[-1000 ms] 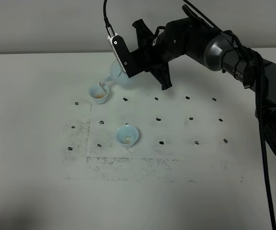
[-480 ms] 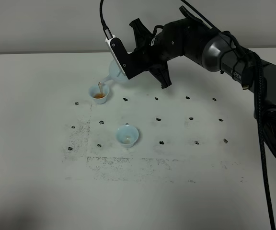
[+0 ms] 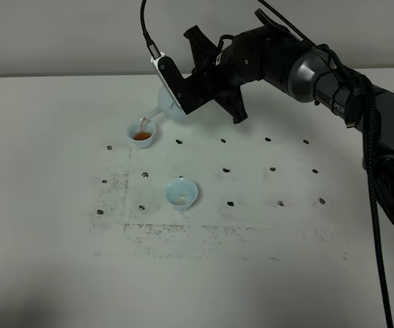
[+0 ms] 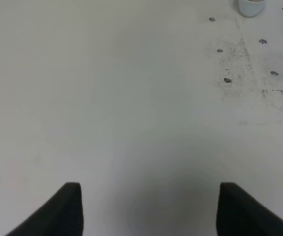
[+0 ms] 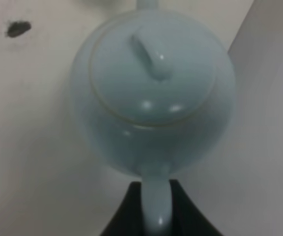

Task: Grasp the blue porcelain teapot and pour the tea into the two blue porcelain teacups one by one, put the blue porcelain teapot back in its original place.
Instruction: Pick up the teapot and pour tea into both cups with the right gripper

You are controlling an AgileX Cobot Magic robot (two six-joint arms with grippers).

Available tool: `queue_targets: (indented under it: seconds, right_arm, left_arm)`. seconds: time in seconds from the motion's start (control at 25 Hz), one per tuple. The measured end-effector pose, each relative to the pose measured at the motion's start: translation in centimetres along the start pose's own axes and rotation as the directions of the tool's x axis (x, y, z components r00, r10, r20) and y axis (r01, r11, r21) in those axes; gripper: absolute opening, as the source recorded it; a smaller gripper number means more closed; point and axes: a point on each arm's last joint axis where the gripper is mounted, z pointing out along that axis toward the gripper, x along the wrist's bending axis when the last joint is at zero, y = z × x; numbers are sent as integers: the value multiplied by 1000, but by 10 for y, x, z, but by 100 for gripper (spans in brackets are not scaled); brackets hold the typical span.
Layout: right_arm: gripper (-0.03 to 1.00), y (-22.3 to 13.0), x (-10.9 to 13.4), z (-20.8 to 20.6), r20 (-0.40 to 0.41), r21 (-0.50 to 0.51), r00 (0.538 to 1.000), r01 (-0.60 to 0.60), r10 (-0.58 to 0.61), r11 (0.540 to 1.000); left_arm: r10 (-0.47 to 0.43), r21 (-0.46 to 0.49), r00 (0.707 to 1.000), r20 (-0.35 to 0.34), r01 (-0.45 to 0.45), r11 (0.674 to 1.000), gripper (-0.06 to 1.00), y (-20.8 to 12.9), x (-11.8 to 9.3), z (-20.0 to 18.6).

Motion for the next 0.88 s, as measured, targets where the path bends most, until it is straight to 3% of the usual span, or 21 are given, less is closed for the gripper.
queue_targets:
  seconds: [0.88]
  right_arm:
    - [8, -3, -3, 0, 29, 30, 998, 55, -56, 998]
  left_arm:
    - [0, 0, 1000, 0, 0, 1000, 55, 0, 0, 0]
